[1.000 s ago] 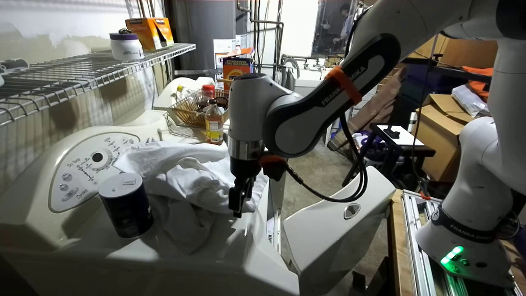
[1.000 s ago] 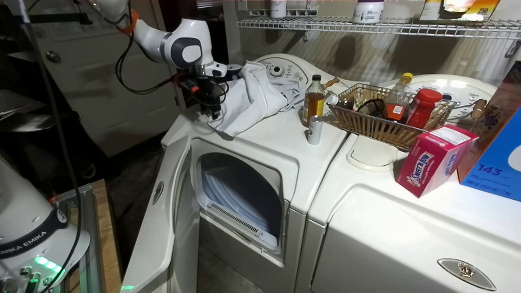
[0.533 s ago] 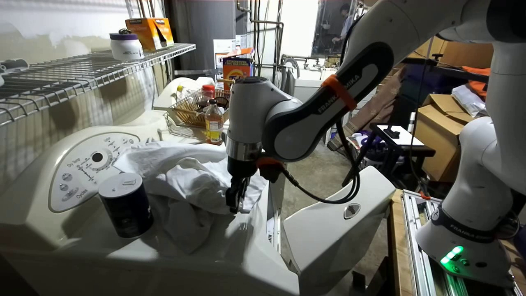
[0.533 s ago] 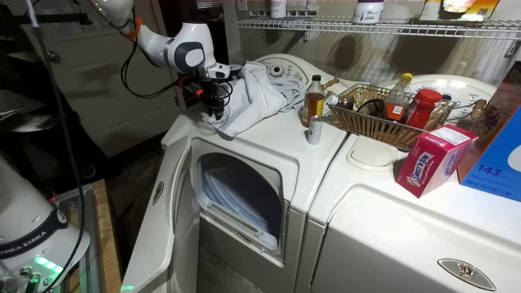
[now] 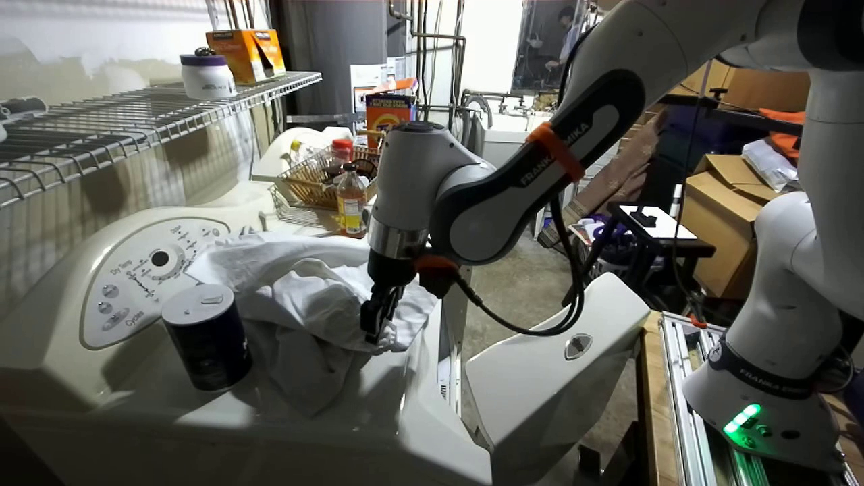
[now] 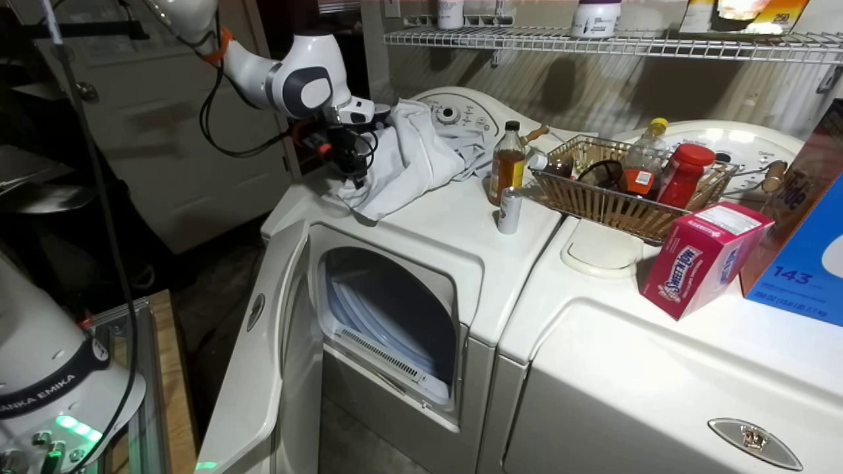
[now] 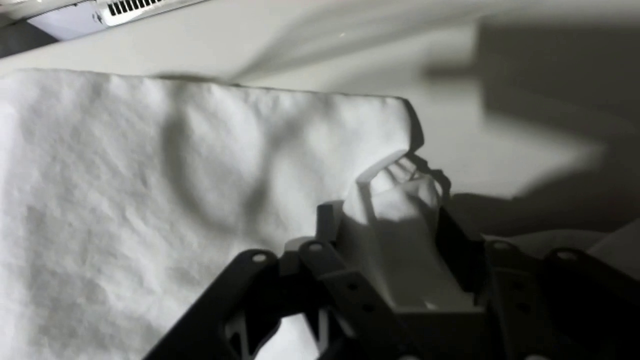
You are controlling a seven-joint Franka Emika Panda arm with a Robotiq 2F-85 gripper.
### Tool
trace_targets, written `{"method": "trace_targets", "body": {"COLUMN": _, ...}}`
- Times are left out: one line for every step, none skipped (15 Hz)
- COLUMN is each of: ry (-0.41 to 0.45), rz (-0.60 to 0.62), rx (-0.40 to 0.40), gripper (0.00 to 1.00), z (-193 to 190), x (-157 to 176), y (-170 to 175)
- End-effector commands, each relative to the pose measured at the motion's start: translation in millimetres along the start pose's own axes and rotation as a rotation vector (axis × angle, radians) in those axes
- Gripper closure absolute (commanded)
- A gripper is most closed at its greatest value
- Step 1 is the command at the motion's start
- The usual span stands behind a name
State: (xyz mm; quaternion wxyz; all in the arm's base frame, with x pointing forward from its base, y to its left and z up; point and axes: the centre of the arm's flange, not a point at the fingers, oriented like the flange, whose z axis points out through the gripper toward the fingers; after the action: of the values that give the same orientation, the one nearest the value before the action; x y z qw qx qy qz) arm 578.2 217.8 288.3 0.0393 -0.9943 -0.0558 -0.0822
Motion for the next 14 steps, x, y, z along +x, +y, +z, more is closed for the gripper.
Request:
{"method": "trace_targets", "body": {"ry": 0.002, "rz": 0.054, "rx": 0.032, "gripper": 0.75, "z": 2, "x": 1, "y": -8}}
{"method": "trace_targets", "body": {"ry": -0.004, "rz": 0.061, "rx": 0.037, "gripper": 0.81, "z": -2, "x": -1, "y": -10}}
{"method": "trace_targets", "body": {"ry": -0.009, "rz": 0.07, "rx": 0.043, "gripper": 0.89, "z": -6, "x": -2, "y": -12}}
{"method": "trace_targets", "body": {"ry": -0.017, "rz": 0.086, "rx": 0.046, "gripper": 0.95, "z": -11, "x": -4, "y": -13}}
{"method": "trace_targets", "body": {"ry": -0.026, "rz": 0.107, "rx": 0.05, "gripper": 1.0, "z": -17, "x": -5, "y": -13}}
{"method": "trace_targets", "body": {"ry": -0.026, "rz": 0.133, "rx": 0.06, "gripper": 1.0, "z": -28, "x": -5, "y": -12}}
{"method": "trace_targets", "body": {"ry": -0.023, "rz": 0.161, "rx": 0.075, "gripper": 1.0, "z": -40, "x": -6, "y": -11}}
{"method": "trace_targets", "body": {"ry": -0.014, "rz": 0.188, "rx": 0.086, "gripper": 1.0, "z": -52, "x": -5, "y": -9}}
{"method": "trace_targets", "body": {"ry": 0.009, "rz": 0.21, "rx": 0.102, "gripper": 0.99, "z": -69, "x": -1, "y": -7}}
{"method": "trace_targets", "body": {"ry": 0.033, "rz": 0.227, "rx": 0.12, "gripper": 0.99, "z": -86, "x": 2, "y": -5}}
{"method": "trace_targets", "body": {"ry": 0.063, "rz": 0.243, "rx": 0.144, "gripper": 0.99, "z": -107, "x": 6, "y": -2}}
{"method": "trace_targets", "body": {"ry": 0.089, "rz": 0.261, "rx": 0.166, "gripper": 0.99, "z": -125, "x": 8, "y": 1}}
{"method": "trace_targets", "body": {"ry": 0.116, "rz": 0.271, "rx": 0.187, "gripper": 0.99, "z": -145, "x": 11, "y": 7}}
{"method": "trace_targets", "body": {"ry": 0.145, "rz": 0.288, "rx": 0.219, "gripper": 0.99, "z": -165, "x": 12, "y": 12}}
